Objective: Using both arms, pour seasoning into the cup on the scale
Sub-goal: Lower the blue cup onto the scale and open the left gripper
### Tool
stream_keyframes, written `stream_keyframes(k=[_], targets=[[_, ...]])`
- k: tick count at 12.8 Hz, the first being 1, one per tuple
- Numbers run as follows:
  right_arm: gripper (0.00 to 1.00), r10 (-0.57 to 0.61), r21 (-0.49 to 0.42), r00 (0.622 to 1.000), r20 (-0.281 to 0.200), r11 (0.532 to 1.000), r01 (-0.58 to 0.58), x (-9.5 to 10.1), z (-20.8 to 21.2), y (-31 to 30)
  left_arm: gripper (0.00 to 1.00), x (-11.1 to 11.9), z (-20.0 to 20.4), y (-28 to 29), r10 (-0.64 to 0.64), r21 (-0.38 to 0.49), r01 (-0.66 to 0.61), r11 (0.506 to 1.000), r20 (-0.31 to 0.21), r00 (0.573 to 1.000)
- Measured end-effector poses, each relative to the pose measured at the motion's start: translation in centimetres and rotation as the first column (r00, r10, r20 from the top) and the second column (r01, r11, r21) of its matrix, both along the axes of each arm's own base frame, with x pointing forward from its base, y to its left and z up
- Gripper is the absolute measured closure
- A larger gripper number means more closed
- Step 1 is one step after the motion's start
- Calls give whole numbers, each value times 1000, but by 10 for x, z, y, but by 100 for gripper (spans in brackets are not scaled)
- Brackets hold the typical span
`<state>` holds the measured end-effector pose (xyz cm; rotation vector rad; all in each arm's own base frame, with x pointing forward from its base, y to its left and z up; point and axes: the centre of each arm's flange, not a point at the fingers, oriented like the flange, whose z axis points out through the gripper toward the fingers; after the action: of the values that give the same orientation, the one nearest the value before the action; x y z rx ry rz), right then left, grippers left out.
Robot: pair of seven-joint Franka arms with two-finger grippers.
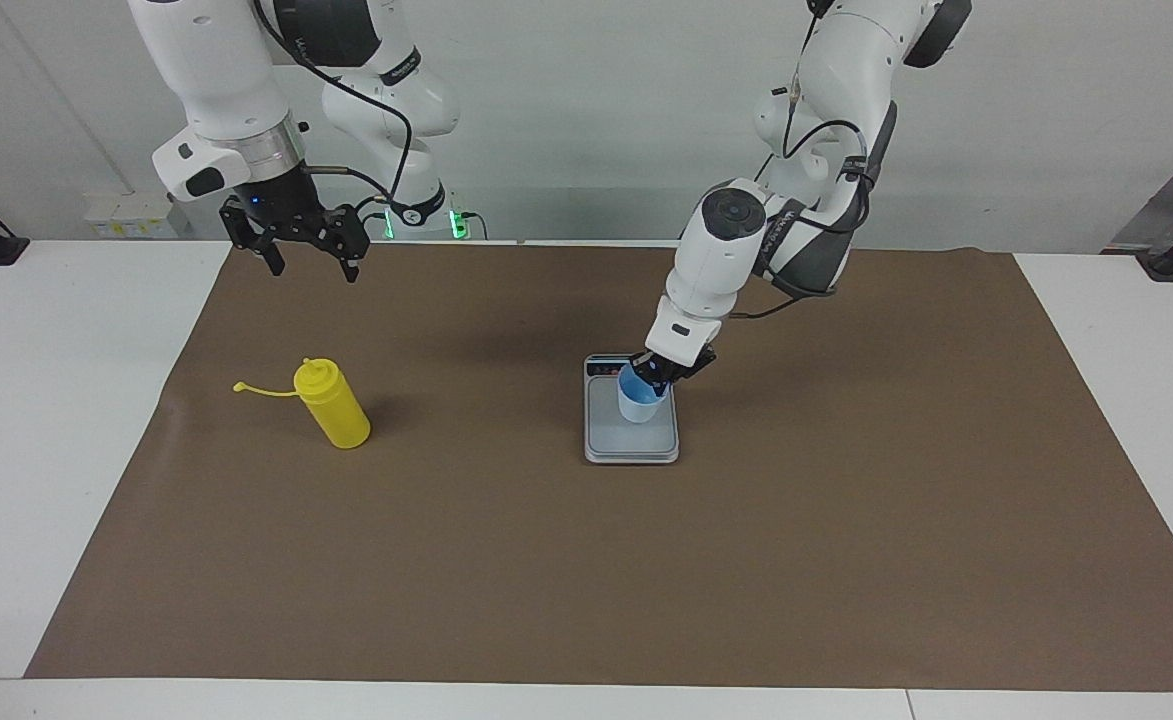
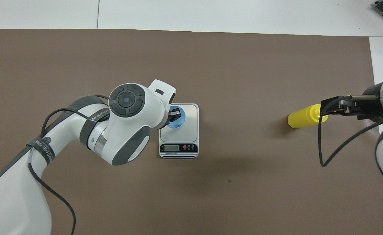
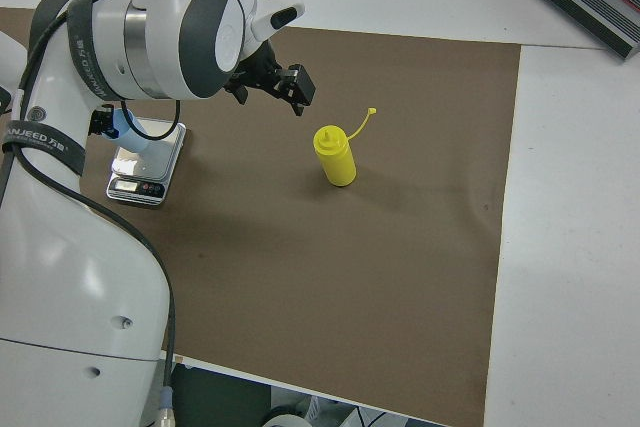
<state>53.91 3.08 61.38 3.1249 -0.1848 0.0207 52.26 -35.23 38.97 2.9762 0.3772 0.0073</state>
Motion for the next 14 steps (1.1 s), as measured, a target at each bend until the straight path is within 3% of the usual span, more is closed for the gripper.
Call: stream_keyframes(k=[12, 13, 14], targets=[[0, 0, 0, 1000, 0, 1000, 0, 0, 0, 0, 95, -1, -16, 0, -20, 20, 19, 1000, 40, 999], [0, 0, 0, 1000, 0, 1000, 0, 0, 0, 0, 92, -1, -16, 0, -20, 20, 19, 1000, 42, 999], [0, 0, 0, 1000, 0, 1000, 0, 0, 0, 0, 81, 0, -17, 0, -19, 19, 19, 1000, 43, 999]])
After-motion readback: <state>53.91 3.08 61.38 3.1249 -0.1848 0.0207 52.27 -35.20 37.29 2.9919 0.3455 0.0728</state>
